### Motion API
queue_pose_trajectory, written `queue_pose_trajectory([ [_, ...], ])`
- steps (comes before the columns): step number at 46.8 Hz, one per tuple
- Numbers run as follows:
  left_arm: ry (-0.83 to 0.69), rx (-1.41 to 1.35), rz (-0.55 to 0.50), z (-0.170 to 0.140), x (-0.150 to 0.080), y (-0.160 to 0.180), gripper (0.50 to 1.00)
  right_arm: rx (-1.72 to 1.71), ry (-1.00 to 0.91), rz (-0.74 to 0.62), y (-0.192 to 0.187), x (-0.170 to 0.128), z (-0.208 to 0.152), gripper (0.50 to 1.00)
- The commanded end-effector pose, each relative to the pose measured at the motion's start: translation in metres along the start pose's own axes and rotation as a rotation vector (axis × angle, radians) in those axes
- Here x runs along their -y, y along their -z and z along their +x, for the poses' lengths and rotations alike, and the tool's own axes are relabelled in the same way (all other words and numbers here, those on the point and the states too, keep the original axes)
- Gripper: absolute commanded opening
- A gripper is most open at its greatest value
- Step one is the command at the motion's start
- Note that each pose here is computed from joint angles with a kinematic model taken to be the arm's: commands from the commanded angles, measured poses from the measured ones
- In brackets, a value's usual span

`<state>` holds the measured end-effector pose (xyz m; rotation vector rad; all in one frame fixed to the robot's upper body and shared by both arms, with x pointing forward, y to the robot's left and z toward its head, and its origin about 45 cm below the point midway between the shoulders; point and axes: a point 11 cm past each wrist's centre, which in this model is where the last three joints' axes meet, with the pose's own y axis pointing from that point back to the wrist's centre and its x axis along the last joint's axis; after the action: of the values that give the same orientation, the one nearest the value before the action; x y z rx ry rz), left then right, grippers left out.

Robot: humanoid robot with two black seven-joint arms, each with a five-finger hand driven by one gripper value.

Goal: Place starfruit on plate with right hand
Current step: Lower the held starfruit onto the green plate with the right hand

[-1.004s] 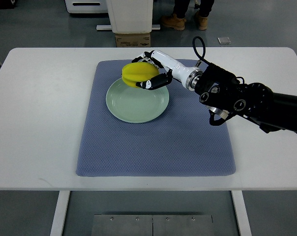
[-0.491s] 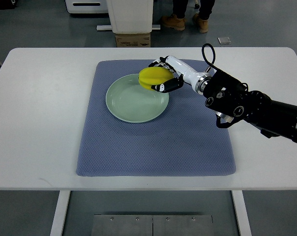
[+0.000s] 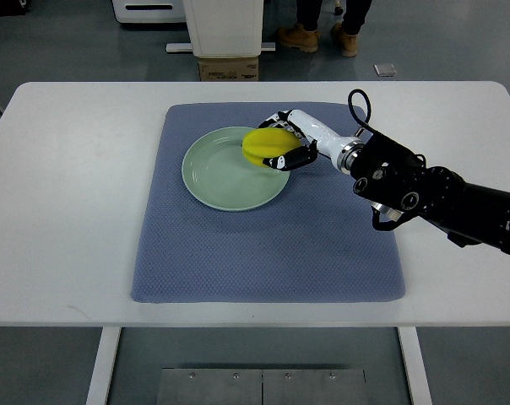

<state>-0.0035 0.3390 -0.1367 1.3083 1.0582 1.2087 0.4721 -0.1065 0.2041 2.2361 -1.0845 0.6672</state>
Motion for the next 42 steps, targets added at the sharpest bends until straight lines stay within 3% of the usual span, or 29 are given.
queue_pose_trajectory([
  [1,-0.001,0.0,0.0,0.0,0.0,0.0,1.0,0.003,0.003,0.001,0.001,0.0,-0.001,0.5],
  [21,-0.001,0.0,0.0,0.0,0.0,0.0,1.0,0.021,0.032,0.013,0.003,-0.001,-0.013,0.504],
  [30,-0.001,0.0,0.0,0.0,0.0,0.0,1.0,0.028,0.049,0.021,0.007,-0.002,-0.019,0.548],
  [34,-0.001,0.0,0.0,0.0,0.0,0.0,1.0,0.03,0.053,0.024,0.008,-0.002,-0.02,0.612],
  [39,-0.001,0.0,0.0,0.0,0.0,0.0,1.0,0.031,0.052,0.023,0.008,-0.002,-0.02,0.84],
  [42,-0.001,0.0,0.0,0.0,0.0,0.0,1.0,0.031,0.052,0.025,0.008,-0.002,-0.02,0.932],
])
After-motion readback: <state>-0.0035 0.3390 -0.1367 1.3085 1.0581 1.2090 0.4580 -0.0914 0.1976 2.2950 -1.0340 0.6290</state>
